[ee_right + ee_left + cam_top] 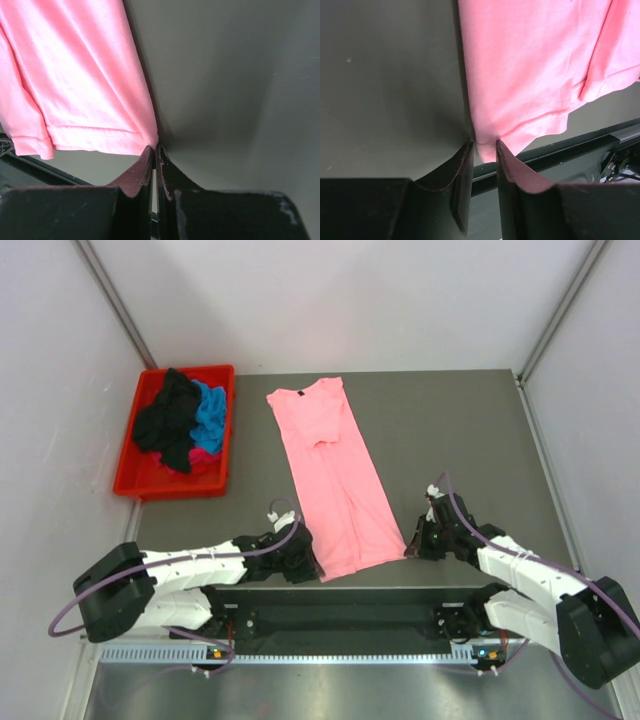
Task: Fold and stack the t-shirts
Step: Fold the tshirt
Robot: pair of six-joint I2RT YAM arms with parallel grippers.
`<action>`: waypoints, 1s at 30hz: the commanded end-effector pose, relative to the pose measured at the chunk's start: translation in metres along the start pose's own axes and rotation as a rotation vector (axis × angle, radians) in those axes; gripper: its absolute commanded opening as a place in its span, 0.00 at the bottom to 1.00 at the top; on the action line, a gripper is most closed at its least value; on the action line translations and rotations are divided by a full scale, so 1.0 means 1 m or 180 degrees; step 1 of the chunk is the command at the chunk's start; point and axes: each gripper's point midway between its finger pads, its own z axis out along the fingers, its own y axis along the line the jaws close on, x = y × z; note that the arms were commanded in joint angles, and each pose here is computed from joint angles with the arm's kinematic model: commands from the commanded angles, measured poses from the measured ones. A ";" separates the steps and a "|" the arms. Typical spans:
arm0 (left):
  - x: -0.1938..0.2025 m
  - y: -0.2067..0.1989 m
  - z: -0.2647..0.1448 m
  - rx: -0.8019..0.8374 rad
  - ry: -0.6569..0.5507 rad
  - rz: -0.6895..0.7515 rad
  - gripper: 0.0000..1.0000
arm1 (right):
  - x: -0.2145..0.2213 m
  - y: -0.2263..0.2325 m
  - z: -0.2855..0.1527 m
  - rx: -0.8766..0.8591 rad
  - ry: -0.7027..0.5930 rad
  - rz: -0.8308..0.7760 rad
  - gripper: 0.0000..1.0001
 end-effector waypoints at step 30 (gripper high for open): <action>-0.026 -0.038 -0.010 0.0218 0.0058 -0.0037 0.00 | -0.067 0.049 -0.021 0.0013 -0.0409 -0.0379 0.00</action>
